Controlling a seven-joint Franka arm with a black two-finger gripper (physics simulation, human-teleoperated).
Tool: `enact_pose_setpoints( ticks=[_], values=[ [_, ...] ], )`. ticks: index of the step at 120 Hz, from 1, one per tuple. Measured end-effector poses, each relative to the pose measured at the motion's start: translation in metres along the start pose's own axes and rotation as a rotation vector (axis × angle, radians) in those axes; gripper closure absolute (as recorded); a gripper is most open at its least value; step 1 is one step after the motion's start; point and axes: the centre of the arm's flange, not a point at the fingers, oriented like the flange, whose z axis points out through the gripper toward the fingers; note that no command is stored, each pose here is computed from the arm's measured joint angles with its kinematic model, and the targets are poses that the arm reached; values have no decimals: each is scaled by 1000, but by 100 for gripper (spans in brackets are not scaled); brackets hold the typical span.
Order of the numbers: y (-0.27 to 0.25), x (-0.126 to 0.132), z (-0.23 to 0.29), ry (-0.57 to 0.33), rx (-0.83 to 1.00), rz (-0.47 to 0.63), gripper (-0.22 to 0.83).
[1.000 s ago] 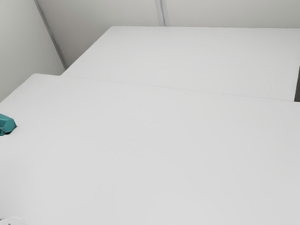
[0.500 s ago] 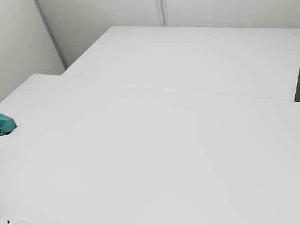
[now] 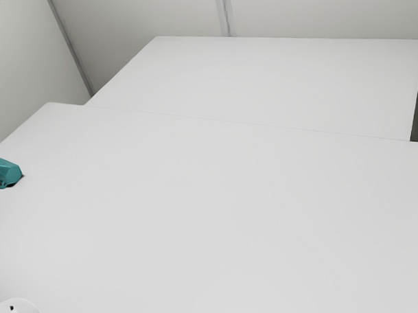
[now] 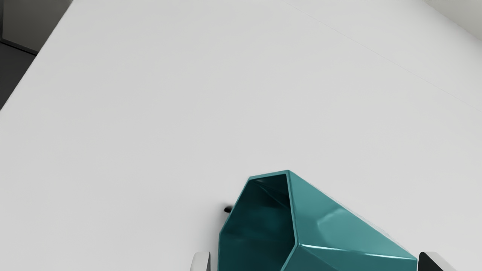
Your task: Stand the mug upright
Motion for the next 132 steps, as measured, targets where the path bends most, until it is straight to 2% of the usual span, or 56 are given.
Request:
enact_pose_setpoints(
  ticks=[36, 61, 101, 132],
  values=[
    [-2, -3, 31, 57, -13, 11, 0],
    [-7, -26, 41, 47, -33, -28, 0],
    [0, -23, 49, 46, -58, -13, 0],
    [8, -10, 52, 54, -66, 16, 31]
  ],
)
